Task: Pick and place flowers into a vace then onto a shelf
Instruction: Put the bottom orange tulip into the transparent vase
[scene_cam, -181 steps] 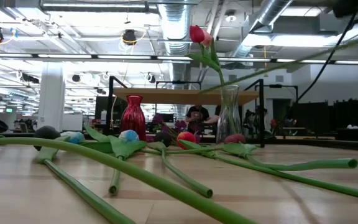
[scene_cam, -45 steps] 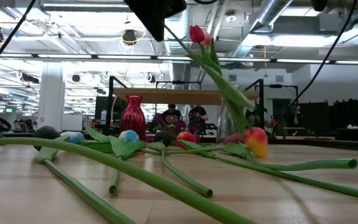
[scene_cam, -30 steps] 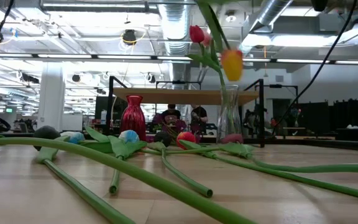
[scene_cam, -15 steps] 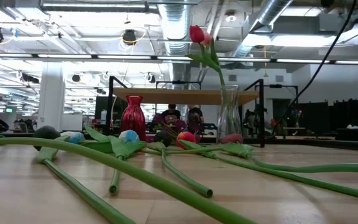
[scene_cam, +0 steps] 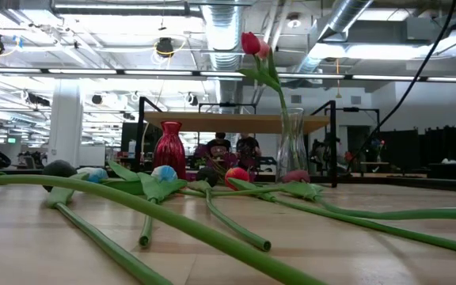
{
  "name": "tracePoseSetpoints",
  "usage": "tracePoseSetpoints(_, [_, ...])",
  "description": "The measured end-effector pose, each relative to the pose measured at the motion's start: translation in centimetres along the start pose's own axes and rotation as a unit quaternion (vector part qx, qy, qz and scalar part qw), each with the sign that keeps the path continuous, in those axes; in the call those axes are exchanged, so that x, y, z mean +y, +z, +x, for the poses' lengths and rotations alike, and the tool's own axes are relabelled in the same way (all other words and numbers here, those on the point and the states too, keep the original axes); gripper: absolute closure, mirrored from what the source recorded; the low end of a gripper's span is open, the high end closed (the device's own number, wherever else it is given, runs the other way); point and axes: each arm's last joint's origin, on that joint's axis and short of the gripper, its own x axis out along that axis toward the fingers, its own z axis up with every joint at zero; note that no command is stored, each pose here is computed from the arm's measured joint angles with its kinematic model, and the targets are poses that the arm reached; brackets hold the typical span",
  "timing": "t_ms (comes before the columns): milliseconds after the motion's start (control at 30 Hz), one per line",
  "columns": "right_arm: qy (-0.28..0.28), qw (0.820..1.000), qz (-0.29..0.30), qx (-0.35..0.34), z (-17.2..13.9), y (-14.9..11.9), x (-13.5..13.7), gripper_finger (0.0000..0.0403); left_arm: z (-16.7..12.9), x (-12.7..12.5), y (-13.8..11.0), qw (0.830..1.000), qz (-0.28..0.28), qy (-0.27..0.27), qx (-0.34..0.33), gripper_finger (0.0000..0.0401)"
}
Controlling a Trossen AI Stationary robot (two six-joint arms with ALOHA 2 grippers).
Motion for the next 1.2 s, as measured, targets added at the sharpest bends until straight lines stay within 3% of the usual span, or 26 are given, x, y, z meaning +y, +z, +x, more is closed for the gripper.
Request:
tracePoseSetpoints(133, [0.014,0.993,0.017,-0.115,1.4,3.8,-1.3,0.0302,0.4,0.2,0.6,0.999,-0.002,0.024,-0.031,0.0401])
tracePoseSetpoints(233, [0.028,0.976,0.036,-0.212,1.7,6.6,-2.4,0.0302,0.8,0.3,1.1,0.998,-0.005,0.036,-0.055,0.0401])
tracePoseSetpoints(400, [0.030,0.926,0.042,-0.375,0.8,10.4,-4.4,0.0302,0.7,0.5,1.6,0.996,-0.017,0.046,-0.079,0.0401])
tracePoseSetpoints(533, [0.034,0.887,0.029,-0.460,-0.2,12.0,-5.6,0.0302,0.9,0.5,1.6,0.995,-0.023,0.049,-0.079,0.0401])
tracePoseSetpoints(767, [0.053,0.860,0.016,-0.507,-1.0,13.6,-7.3,0.0302,1.6,0.3,1.5,0.995,-0.040,0.044,-0.076,0.0401])
tracePoseSetpoints(1200, [0.039,0.835,-0.011,-0.549,-3.5,15.5,-8.3,0.0302,4.4,-0.7,0.3,0.999,-0.035,0.014,-0.026,0.0401])
